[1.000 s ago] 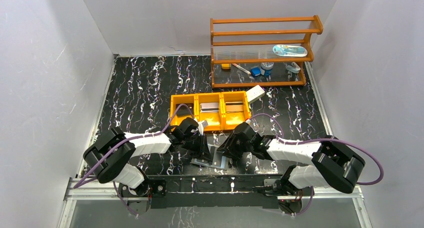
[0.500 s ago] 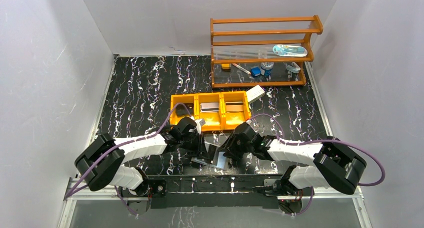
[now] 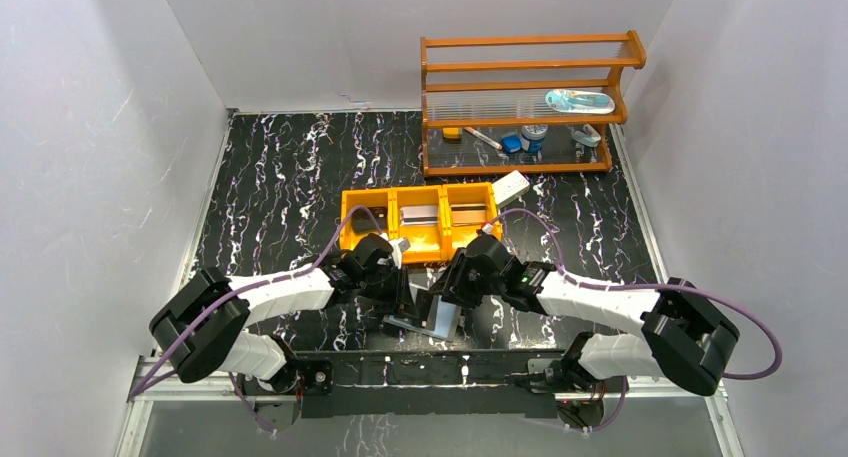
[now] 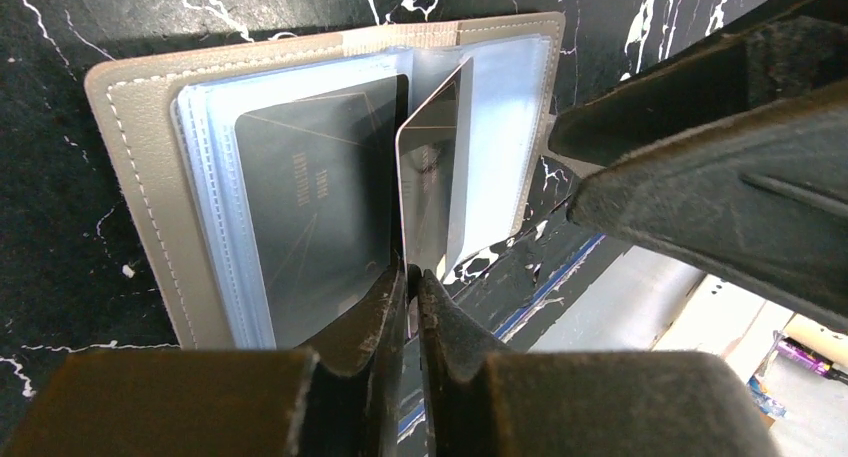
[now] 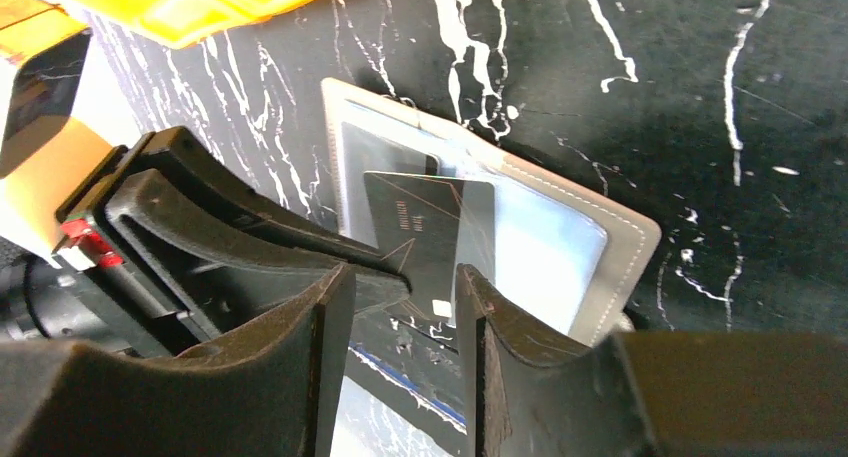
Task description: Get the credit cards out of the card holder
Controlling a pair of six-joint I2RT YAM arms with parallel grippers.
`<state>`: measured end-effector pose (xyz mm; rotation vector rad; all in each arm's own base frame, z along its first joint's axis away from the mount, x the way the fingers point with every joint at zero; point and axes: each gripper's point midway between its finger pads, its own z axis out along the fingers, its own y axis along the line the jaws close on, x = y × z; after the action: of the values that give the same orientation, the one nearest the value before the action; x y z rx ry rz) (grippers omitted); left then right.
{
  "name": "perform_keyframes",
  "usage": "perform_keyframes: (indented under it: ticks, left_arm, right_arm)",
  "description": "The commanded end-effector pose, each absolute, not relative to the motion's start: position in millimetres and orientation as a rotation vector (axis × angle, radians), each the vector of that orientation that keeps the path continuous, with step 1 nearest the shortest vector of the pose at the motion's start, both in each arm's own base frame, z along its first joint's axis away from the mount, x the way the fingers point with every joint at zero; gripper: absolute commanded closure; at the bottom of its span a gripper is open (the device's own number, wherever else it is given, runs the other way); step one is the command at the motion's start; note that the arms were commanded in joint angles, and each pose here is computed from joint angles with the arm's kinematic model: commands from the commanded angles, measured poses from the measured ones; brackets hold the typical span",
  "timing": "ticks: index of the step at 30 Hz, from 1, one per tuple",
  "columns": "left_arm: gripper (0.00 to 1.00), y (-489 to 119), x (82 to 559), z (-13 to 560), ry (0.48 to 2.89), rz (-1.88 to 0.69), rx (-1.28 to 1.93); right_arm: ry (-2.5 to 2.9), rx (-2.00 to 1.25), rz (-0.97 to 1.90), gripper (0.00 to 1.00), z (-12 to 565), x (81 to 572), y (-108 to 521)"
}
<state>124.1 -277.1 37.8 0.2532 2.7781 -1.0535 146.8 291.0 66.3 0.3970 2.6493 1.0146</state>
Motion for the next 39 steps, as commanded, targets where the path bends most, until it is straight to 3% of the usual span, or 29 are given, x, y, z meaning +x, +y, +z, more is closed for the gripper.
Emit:
perform_keyframes:
  ticks: [1, 5, 9, 22, 31, 39]
  left_arm:
    - [0.9, -279.9, 122.3, 40.8, 2.773, -1.08, 0.28]
    - [0.87, -282.9, 123.5, 44.4, 2.762, -1.098, 0.287]
    - [0.82, -288.4, 121.8, 42.6, 2.773, -1.138, 0.294]
    - [0.79, -301.3, 138.9, 53.5, 2.732, -1.115, 0.342]
    - [0.96, -291.1, 144.4, 49.6, 2.744, -1.009, 0.331]
    - [1.0, -287.7, 143.3, 44.1, 2.76, -0.996, 0.285]
  right_arm:
    - [2.631, 0.349, 1.087, 0.51, 77.0, 151.1, 304.9]
    - [2.742, 0.44, 0.995, 0.51, 40.2, 139.2, 294.6]
    - [2.798, 0.498, 1.114, 0.53, 18.2, 125.1, 296.3]
    - [2.808, 0.563, 0.998, 0.57, 10.2, 128.9, 282.3]
    - [2.786, 0.565, 1.006, 0.56, 13.0, 129.5, 279.7]
    - [2.77, 0.567, 1.034, 0.55, 15.7, 130.6, 280.4]
